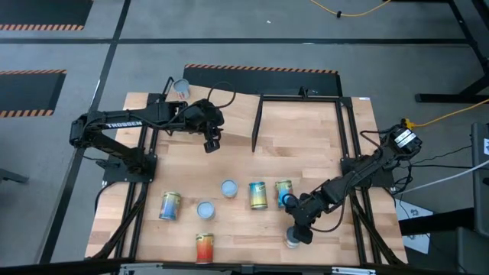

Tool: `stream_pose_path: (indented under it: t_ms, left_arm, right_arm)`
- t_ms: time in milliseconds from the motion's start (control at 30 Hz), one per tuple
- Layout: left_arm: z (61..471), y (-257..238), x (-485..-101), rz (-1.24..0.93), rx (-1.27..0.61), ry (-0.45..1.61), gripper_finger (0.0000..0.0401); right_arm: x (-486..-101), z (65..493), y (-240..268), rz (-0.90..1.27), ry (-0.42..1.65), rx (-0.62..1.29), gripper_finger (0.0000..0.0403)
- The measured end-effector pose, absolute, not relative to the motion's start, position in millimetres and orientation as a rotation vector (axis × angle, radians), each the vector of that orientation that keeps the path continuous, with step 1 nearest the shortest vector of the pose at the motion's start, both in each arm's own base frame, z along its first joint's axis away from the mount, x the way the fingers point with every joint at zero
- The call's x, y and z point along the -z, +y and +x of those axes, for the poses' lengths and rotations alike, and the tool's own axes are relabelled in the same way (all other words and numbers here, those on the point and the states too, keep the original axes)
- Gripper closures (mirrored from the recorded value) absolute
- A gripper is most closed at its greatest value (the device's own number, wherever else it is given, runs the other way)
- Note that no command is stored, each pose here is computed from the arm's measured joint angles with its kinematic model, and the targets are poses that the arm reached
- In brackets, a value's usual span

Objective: Pick and place cans onto a shelf
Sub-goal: Put the canned oranges on the shelf aligned with the other white canned carrot

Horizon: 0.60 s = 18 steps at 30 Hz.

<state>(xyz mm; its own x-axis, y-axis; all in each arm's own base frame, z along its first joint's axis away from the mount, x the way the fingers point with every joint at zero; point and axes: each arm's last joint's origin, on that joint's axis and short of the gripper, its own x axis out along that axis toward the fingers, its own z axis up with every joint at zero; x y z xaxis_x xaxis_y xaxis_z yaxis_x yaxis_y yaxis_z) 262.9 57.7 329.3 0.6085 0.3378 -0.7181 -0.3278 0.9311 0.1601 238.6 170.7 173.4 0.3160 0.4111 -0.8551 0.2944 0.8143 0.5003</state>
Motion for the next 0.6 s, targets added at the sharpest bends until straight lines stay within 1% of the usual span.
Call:
stream_pose_path:
  t_ms: [267,500,600]
  left_arm:
    - [263.1,57.1,-329.2,0.004,-0.365,0.831,0.0321]
    - [264.5,51.7,-328.8,-0.017,-0.189,0.83,0.0321]
    - [265.4,47.1,-328.8,0.007,-0.104,0.828,0.0321]
  right_arm:
    - [-194.8,242.2,154.4,0.745,1.229,-0.132,0.0393]
    - [-210.9,252.6,128.3,0.844,1.16,-0.142,0.0392]
    - [-217.3,261.7,116.2,0.875,1.102,-0.197,0.0392]
